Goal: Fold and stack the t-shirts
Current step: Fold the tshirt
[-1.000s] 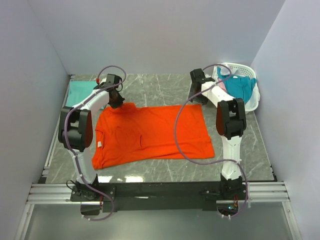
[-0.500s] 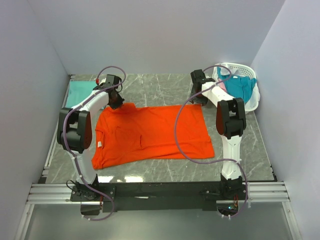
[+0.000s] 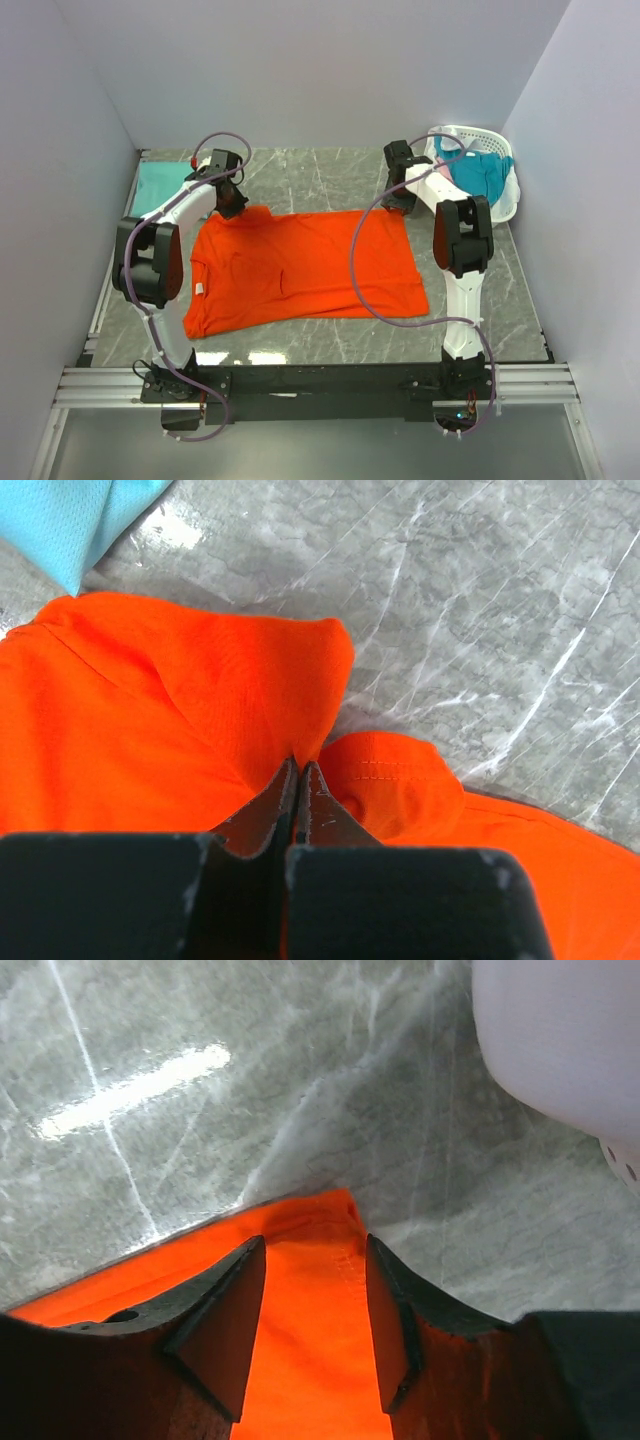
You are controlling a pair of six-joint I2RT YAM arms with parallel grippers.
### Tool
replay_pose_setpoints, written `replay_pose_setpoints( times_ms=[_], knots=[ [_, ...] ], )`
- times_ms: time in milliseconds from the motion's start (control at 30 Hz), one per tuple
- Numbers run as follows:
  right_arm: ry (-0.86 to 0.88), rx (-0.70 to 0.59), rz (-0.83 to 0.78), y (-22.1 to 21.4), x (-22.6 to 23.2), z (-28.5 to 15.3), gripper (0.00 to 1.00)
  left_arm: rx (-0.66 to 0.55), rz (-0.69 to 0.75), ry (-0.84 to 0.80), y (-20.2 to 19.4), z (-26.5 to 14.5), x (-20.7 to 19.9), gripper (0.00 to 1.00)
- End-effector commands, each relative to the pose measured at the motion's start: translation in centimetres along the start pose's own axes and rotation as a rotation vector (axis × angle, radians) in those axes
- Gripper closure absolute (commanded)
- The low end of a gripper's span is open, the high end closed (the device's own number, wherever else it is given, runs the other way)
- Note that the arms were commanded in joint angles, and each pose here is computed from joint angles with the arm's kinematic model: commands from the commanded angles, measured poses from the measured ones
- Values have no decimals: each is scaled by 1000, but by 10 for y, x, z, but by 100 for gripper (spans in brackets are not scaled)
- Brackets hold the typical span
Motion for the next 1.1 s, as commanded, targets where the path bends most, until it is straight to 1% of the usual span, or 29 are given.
replay_pose_setpoints(
  times_ms=[0,100,133,233,300,333,367,400,433,500,533,767,933,1067],
  knots=[
    [-36,44,12,-5,-9,3,49,-46,-25,-57,9,-20,-7,99],
    [-36,50,6,-8,-11,1,50,-49,-27,-54,9,-20,-6,99],
    [-31,44,7,-7,-11,2,55,-49,-29,-56,9,-20,-7,99],
    [-27,39,-2,-5,-11,2,65,-43,-28,-58,8,-20,-6,99],
    [-23,34,-8,-4,-9,3,70,-48,-31,-57,8,-21,-6,99],
    [-18,28,-9,-3,-9,3,76,-48,-33,-57,8,-21,-5,99],
    [-14,23,-17,-2,-9,3,78,-47,-31,-56,7,-21,-5,99],
    [-12,22,-19,-2,-8,4,83,-48,-30,-59,7,-23,-5,99],
    [-6,17,-29,-1,-7,4,90,-48,-31,-57,7,-23,-4,99],
    [6,7,-35,1,-6,4,98,-55,-30,-60,9,-26,-4,99],
    [13,4,-50,1,-6,4,100,-57,-30,-59,9,-26,-4,99],
    [46,-32,-84,0,-9,-4,100,-52,-31,-75,7,-29,-3,99],
    [102,-85,-118,-3,-9,-22,100,-35,-34,-84,0,-30,1,99],
    [104,-121,-145,-12,-11,-36,100,-33,-51,-90,-6,-35,6,99]
  ],
)
Point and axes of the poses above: each gripper's point midway between its finger pads, its own z axis out along the fingers, its own x axis along the line the jaws close on, y = z × x, the point moved 10 cm from there along -z, back along the fingers, and after that the axes turned 5 degrees about z, right-handed, at the moved point
